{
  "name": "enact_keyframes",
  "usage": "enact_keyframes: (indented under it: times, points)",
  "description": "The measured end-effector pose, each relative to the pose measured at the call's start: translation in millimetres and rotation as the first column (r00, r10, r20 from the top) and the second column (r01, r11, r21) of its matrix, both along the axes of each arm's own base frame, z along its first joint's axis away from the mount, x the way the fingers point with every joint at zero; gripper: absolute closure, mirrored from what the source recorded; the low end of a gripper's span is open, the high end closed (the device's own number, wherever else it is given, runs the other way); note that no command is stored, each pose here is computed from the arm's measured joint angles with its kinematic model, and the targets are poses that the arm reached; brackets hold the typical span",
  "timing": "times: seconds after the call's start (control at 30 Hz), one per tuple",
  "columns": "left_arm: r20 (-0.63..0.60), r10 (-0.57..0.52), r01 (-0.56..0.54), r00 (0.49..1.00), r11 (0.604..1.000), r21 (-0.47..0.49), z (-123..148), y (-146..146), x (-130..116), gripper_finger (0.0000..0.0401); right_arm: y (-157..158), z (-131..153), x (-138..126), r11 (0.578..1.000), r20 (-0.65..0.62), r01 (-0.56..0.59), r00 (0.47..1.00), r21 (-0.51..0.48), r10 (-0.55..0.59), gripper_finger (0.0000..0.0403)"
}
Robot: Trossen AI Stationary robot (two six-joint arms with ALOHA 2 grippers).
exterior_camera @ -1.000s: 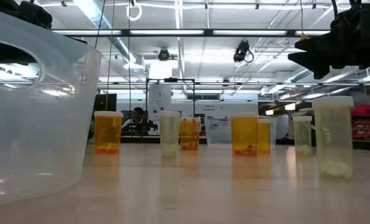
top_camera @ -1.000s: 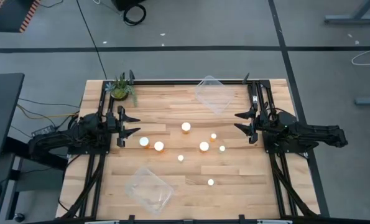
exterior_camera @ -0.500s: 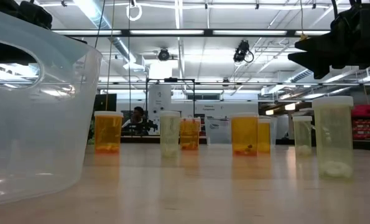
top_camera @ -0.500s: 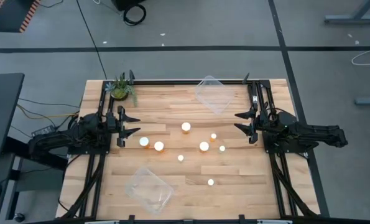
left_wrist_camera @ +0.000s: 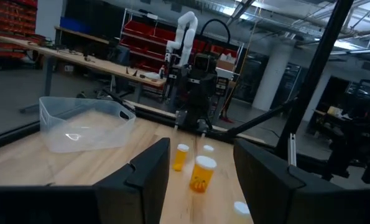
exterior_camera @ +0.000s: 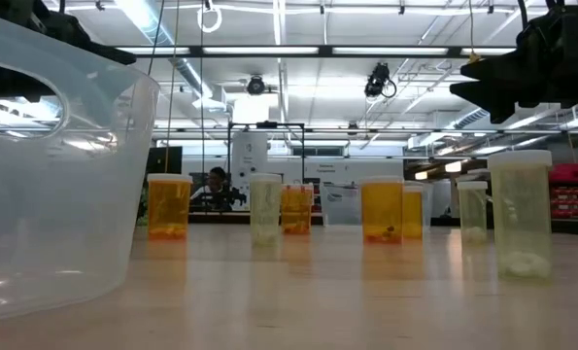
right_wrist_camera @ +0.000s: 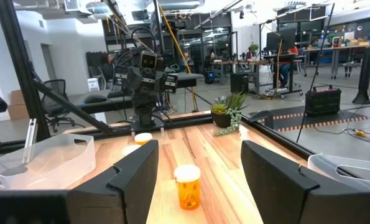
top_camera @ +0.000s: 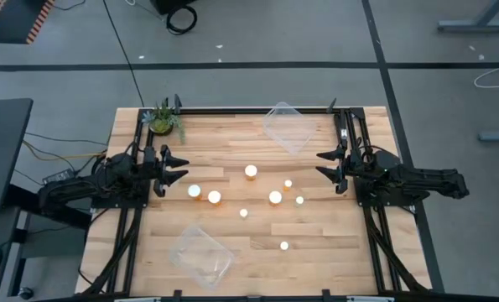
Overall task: Pick and place medicine bottles into bin by pill shape (circle, oval)
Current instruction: Put the orange capsule bottle into the bottom transparent bin
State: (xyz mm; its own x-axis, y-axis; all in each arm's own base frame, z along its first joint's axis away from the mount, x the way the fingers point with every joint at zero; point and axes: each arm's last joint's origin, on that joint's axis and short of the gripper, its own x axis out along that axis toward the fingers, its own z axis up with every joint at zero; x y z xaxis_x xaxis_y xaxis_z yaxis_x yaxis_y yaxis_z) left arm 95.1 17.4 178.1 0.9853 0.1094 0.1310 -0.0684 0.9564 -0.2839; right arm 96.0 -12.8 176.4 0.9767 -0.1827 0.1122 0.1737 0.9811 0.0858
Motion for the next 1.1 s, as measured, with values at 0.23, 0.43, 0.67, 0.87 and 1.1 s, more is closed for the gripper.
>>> enact_keyframes:
  times: [0.23,0.43,0.67,0.87,1.1]
  points:
    - [-0.004,0.016,-0.016,1.0,0.999,0.051,0.2,0.3,0.0,0.022,0.0,0.1,0.0,1.0,0.0,0.0,1.0,0.0,0.0,0.0166]
    - [-0.013,0.022,-0.021,1.0,0.997,0.073,-0.5,0.3,0.0,0.0221,0.0,0.1,0.0,1.0,0.0,0.0,1.0,0.0,0.0,0.0166]
    - [0.002,0.036,-0.036,0.999,0.995,-0.088,-0.8,1.4,0.0,0.0229,0.0,0.1,0.0,1.0,0.0,0.0,1.0,0.0,0.0,0.0166]
    - [-0.028,0.06,-0.063,0.998,0.994,-0.092,-3.5,2.3,0.6,0.0229,0.0,0.0,0.0,1.0,0.0,0.0,1.0,0.0,0.0,0.0166]
    - [-0.151,0.095,-0.109,0.984,0.99,-0.09,-13.2,5.3,7.4,0.0229,0.0,0.1,0.0,1.0,0.0,0.0,1.0,0.0,0.0,0.0166]
